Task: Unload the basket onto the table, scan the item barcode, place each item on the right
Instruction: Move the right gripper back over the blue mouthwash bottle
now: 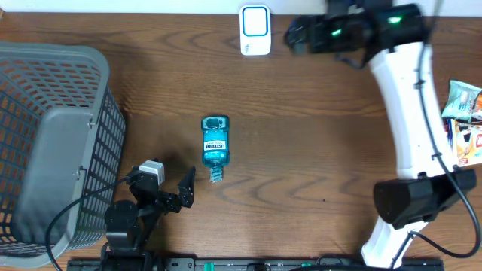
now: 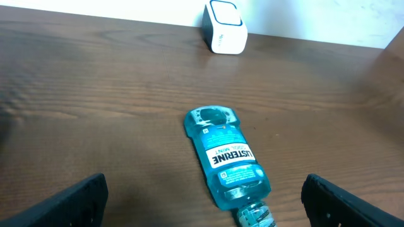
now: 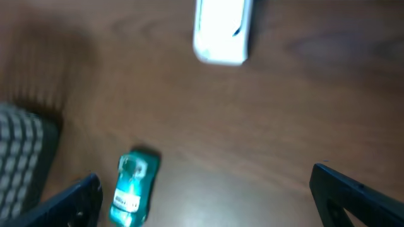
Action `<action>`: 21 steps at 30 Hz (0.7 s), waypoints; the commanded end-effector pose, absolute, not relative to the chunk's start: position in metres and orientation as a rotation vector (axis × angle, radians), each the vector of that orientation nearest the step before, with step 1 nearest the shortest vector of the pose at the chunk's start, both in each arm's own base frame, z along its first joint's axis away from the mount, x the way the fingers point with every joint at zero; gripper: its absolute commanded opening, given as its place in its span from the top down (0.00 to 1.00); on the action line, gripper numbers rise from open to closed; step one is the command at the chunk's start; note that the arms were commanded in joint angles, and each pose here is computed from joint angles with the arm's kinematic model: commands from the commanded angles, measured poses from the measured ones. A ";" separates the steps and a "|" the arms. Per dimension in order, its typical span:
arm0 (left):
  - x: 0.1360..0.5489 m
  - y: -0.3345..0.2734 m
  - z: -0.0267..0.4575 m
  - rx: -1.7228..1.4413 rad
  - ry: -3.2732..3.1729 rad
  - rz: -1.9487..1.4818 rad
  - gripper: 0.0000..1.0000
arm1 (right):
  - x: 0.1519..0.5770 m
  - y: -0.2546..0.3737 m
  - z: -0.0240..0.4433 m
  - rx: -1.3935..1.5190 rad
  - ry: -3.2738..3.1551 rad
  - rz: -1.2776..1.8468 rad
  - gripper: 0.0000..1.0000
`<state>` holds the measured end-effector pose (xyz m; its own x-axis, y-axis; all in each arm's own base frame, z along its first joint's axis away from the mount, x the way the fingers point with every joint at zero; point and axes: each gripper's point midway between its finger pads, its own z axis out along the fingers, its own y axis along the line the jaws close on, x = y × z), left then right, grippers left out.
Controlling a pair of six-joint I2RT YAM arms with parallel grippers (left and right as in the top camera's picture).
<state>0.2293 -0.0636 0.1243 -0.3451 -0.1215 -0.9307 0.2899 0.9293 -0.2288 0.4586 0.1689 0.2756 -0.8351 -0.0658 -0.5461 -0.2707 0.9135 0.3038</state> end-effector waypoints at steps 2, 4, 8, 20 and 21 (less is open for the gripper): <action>0.226 -0.065 0.111 0.124 1.919 -0.436 0.02 | 0.438 0.189 0.241 -0.209 2.628 0.378 0.01; 0.226 -0.065 0.111 0.124 1.919 -0.436 0.02 | 0.429 0.201 0.221 -0.224 2.669 0.366 0.01; 0.226 -0.065 0.111 0.124 1.919 -0.436 0.02 | 0.416 0.223 0.181 -0.272 2.717 0.373 0.01; 0.226 -0.065 0.111 0.124 1.919 -0.436 0.02 | 0.399 0.246 0.144 -0.285 2.756 0.390 0.01; 0.226 -0.065 0.111 0.124 1.919 -0.436 0.02 | 0.398 0.245 0.142 -0.285 2.761 0.388 0.01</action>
